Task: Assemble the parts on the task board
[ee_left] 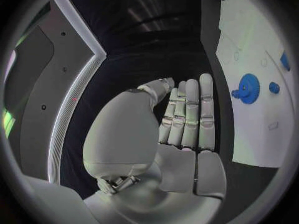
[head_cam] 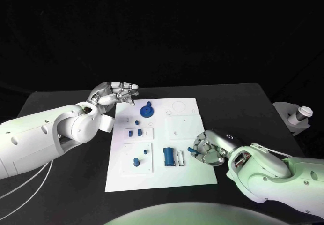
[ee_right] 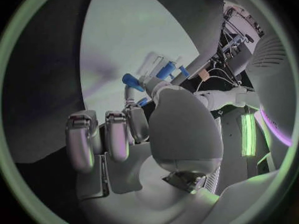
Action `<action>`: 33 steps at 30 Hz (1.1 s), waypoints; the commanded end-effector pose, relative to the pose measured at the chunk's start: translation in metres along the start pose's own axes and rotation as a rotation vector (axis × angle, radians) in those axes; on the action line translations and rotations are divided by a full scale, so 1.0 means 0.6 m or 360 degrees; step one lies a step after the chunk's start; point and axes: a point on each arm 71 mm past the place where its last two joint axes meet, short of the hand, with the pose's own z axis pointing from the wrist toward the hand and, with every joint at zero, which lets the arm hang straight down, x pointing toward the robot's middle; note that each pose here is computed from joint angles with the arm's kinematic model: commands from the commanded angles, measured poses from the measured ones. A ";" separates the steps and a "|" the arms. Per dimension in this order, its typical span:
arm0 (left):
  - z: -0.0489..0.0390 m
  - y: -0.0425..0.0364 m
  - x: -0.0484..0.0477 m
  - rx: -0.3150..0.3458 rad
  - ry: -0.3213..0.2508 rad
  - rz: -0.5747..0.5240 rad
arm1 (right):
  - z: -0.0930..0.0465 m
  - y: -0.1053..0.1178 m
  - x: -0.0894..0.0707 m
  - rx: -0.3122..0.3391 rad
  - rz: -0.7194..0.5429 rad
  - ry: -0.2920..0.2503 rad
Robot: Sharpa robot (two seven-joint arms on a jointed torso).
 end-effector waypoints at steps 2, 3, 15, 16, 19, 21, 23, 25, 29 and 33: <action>0.001 -0.002 0.005 0.0013 0.0027 -0.0006 | 0.007 0.006 0.008 0.0033 0.0143 0.0047; 0.001 -0.002 0.006 0.0013 0.0028 -0.0006 | 0.009 0.008 0.010 0.0038 0.0152 0.0062; 0.001 -0.002 0.010 0.0007 0.0050 -0.0015 | 0.026 0.023 0.051 0.0095 0.0231 0.0233; 0.000 -0.002 0.010 0.0007 0.0050 -0.0015 | 0.027 0.024 0.051 0.0096 0.0232 0.0233; 0.000 -0.002 0.010 0.0007 0.0051 -0.0015 | 0.029 0.026 0.055 0.0100 0.0232 0.0234; 0.000 -0.002 0.010 0.0007 0.0051 -0.0015 | 0.029 0.027 0.056 0.0101 0.0233 0.0233; 0.000 -0.002 0.010 0.0007 0.0051 -0.0015 | 0.030 0.028 0.057 0.0102 0.0234 0.0232; 0.000 -0.002 0.010 0.0006 0.0051 -0.0015 | 0.030 0.028 0.057 0.0102 0.0233 0.0232; 0.000 -0.002 0.009 0.0006 0.0051 -0.0015 | 0.030 0.029 0.058 0.0102 0.0232 0.0235; 0.000 -0.002 0.009 0.0006 0.0051 -0.0015 | 0.031 0.030 0.059 0.0100 0.0228 0.0237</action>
